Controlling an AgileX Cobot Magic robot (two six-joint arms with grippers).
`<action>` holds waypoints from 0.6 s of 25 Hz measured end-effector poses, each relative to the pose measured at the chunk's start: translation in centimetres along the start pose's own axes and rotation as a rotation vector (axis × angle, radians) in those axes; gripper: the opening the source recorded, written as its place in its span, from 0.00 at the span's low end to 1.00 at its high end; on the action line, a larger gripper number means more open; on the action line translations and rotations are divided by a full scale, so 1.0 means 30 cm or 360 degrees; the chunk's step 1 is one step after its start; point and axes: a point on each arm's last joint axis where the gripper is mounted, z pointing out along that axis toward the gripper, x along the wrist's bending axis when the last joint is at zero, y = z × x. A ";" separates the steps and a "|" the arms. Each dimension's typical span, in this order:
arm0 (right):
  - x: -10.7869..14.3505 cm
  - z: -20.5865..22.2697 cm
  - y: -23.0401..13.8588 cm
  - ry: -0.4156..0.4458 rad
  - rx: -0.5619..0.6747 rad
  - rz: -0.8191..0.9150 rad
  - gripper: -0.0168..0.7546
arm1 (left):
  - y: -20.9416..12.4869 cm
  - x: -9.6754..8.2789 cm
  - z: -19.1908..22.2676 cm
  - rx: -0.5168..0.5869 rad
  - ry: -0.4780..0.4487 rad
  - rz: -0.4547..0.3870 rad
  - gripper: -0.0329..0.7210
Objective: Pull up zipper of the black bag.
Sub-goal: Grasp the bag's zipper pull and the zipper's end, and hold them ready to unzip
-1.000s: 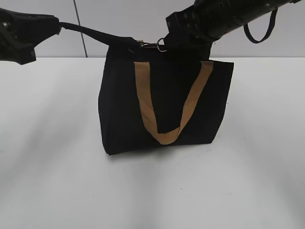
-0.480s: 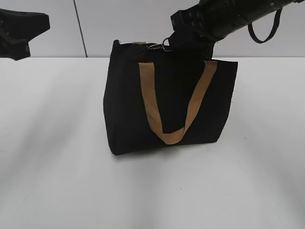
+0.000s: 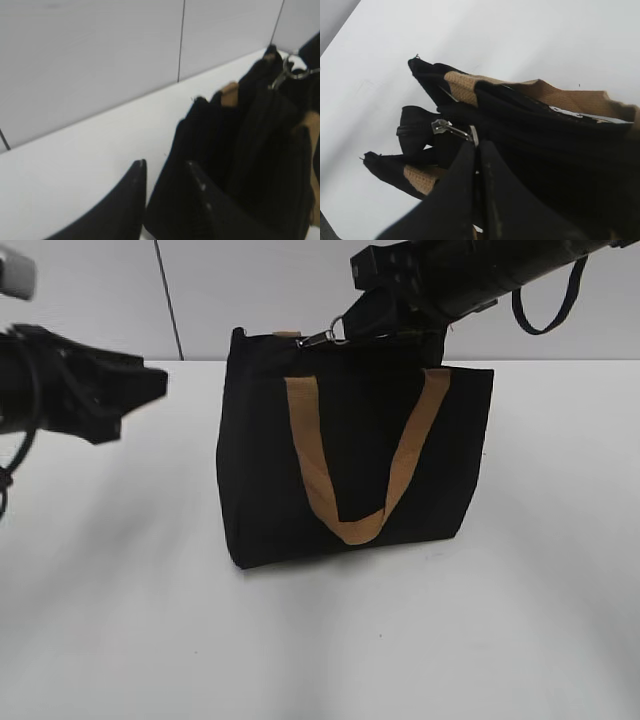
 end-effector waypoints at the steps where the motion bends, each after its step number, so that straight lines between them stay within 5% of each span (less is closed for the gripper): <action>1: 0.001 0.000 -0.001 0.0005 0.0003 0.0004 0.02 | -0.026 -0.010 0.024 0.0055 -0.0048 0.0012 0.40; 7: 0.006 0.000 -0.003 0.0032 0.0016 0.0024 0.02 | -0.123 -0.095 0.124 0.0208 -0.0316 0.0024 0.50; 15: 0.010 0.000 -0.004 0.0053 0.0021 0.0041 0.02 | -0.157 -0.091 0.177 0.0123 -0.0310 0.0006 0.50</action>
